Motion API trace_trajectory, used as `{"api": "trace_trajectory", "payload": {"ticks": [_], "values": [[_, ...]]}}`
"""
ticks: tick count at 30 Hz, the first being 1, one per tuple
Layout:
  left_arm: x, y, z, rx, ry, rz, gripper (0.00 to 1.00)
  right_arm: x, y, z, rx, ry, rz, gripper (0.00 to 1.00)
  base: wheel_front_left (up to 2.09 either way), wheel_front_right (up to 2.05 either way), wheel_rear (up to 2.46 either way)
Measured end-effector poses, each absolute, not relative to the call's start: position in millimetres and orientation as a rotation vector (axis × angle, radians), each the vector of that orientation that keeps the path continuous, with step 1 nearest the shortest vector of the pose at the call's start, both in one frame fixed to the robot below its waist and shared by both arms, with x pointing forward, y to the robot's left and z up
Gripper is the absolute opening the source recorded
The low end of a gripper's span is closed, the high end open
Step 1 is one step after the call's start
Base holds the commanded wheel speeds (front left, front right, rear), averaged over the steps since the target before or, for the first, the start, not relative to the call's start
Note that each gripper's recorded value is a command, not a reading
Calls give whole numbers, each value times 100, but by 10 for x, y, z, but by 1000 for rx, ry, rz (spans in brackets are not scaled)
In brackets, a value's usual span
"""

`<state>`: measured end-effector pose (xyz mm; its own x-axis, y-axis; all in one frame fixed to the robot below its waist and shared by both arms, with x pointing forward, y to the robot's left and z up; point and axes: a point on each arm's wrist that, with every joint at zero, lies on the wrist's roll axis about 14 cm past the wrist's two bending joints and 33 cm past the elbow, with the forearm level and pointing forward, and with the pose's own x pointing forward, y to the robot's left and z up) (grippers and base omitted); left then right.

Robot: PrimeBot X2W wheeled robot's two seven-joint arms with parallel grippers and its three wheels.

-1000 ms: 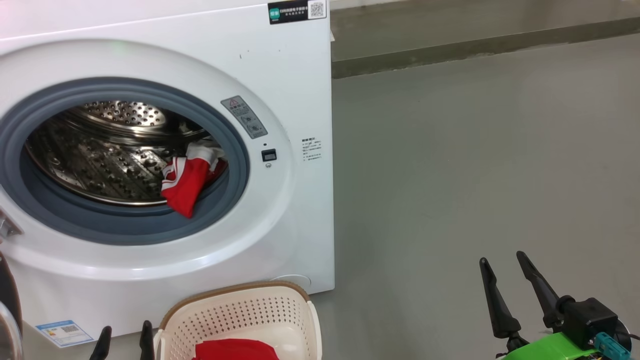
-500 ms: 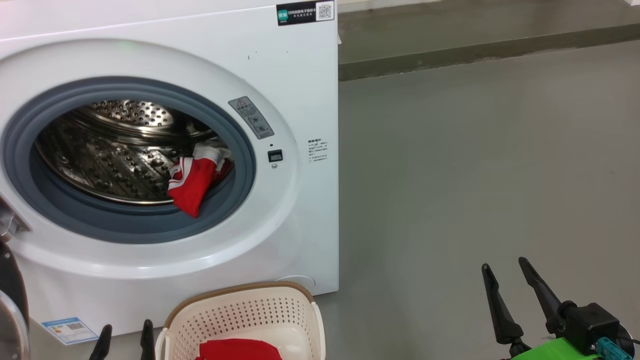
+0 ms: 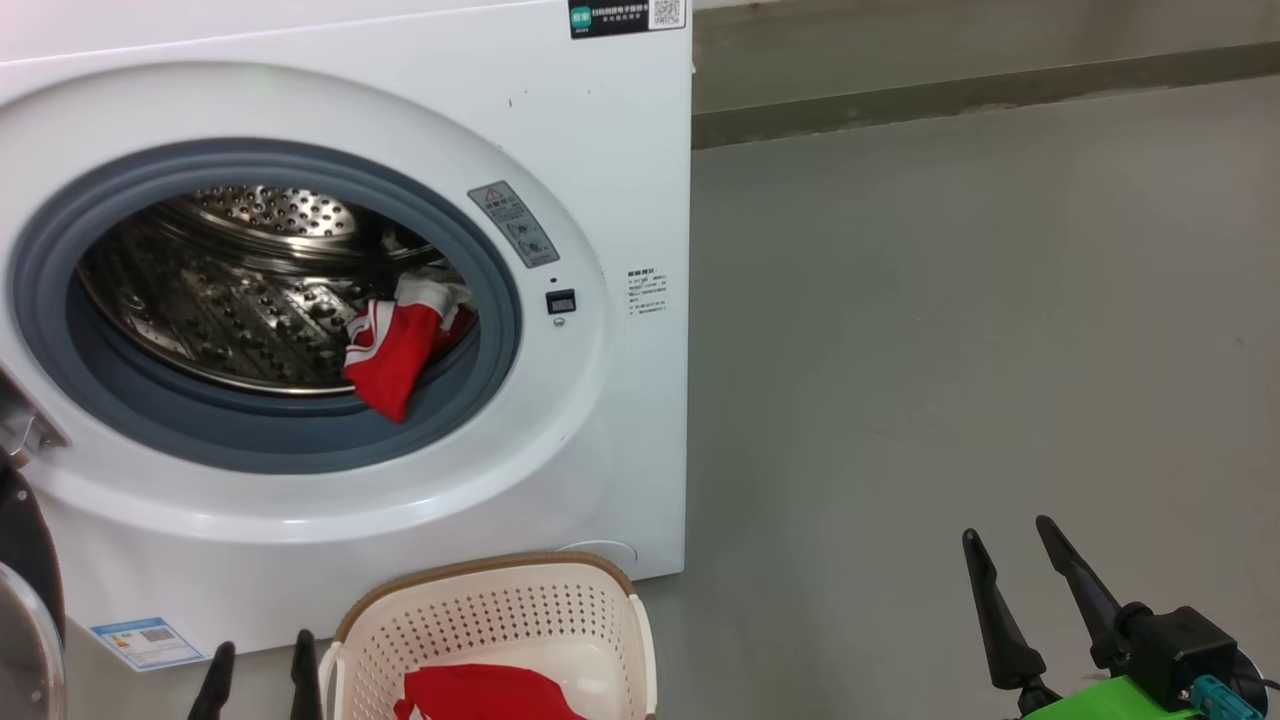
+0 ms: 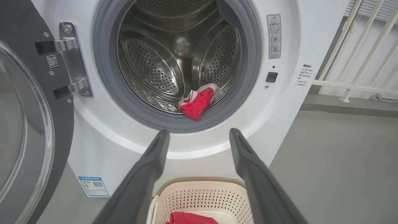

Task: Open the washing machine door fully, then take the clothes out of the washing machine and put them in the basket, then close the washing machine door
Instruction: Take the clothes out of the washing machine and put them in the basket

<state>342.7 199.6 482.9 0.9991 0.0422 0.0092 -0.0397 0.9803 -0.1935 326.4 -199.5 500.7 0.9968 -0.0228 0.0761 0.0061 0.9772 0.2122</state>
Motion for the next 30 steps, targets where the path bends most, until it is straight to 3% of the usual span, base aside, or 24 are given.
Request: {"api": "trace_trajectory", "payload": {"ticks": [18,30], "values": [[4018,1937,4918,-238,-24,19,100,3338,-1935,4778,218,0,-6,100,0,0,0],[4753,1870,5025,-279,-28,0,100,3692,-1867,4754,198,13,30,100,0,0,0]]}}
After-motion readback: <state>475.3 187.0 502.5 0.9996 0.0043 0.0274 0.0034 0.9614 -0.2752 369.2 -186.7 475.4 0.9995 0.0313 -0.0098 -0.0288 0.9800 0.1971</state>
